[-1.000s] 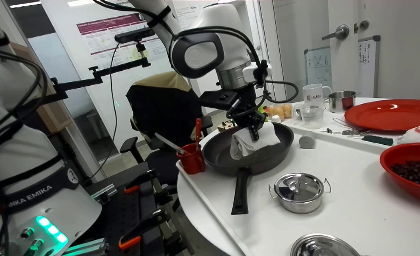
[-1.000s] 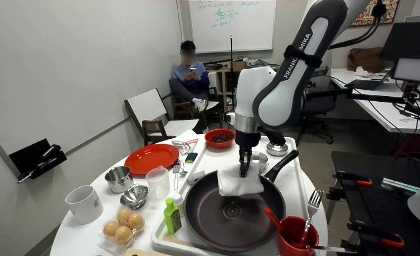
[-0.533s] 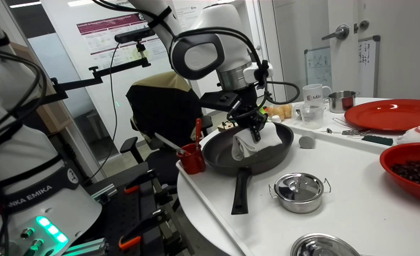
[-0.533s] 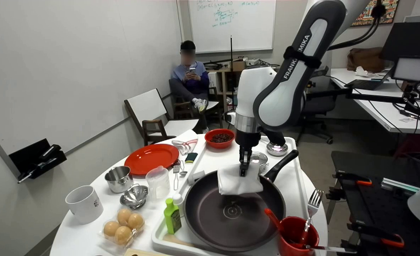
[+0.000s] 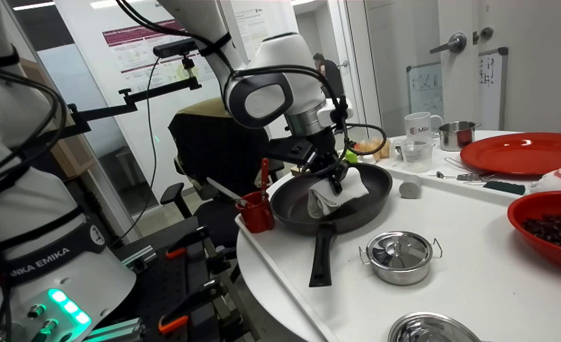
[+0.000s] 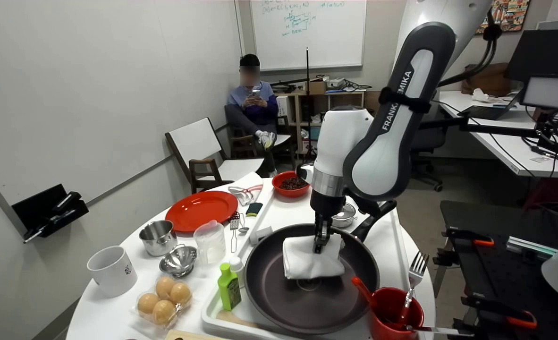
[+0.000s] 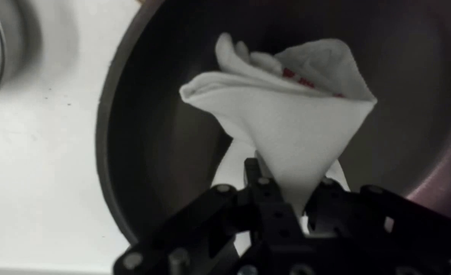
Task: Wipe the pan with the white towel
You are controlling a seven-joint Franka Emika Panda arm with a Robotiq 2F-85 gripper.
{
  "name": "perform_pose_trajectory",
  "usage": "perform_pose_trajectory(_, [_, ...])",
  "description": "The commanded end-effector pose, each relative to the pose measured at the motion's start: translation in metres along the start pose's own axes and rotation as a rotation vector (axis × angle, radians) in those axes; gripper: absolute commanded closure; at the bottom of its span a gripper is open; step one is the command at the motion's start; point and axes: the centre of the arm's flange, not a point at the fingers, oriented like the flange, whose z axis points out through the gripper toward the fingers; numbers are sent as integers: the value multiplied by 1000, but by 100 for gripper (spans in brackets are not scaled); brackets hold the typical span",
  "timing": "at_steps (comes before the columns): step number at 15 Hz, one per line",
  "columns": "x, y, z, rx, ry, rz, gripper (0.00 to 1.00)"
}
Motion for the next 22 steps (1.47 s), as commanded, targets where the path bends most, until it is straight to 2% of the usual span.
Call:
perform_pose_trajectory(1, [-5,-23,19,7,3,-35,92])
perform_pose_trajectory(7, [-17,-72,38,32,-33,-176,92])
perform_pose_trajectory(13, [-24,-125,41,41,-37,-350,92])
perform_pose_trajectory(16, [-22,-128,41,35,-30,-366,92])
perform_pose_trajectory(22, [0,-102,40,-15,13,-333,91])
